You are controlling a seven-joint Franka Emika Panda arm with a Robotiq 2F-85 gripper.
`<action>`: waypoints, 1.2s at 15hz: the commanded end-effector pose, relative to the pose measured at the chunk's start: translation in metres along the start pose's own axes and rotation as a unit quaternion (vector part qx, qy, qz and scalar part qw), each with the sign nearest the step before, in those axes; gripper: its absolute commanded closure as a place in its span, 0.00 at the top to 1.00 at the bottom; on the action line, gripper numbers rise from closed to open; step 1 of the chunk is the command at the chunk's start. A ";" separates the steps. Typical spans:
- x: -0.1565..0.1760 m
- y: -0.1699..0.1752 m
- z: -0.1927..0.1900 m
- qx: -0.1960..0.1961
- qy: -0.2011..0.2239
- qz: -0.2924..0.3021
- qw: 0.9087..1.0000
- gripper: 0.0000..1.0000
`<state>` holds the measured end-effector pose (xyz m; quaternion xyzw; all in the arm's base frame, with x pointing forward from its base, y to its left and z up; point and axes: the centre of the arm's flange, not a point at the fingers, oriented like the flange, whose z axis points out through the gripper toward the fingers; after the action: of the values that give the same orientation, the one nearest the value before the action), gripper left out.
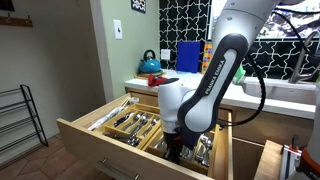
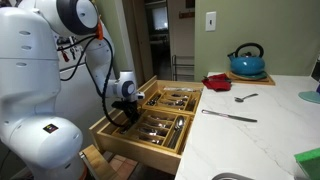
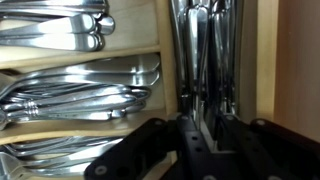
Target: Pick up one bread knife from the open drawer and put it on the kitchen counter
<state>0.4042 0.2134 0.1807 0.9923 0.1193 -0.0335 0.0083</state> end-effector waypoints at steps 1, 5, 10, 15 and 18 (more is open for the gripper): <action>0.007 -0.004 0.009 -0.004 0.005 -0.012 1.000 0.23; 0.011 -0.006 0.013 -0.003 0.000 -0.015 1.000 0.23; 0.012 -0.006 0.016 -0.008 -0.006 -0.013 1.000 0.19; 0.015 -0.008 0.019 -0.014 -0.018 -0.022 0.999 0.20; 0.019 -0.013 0.022 -0.028 -0.037 -0.034 0.998 0.21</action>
<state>0.4132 0.2257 0.1764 0.9895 0.1376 -0.0410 0.0178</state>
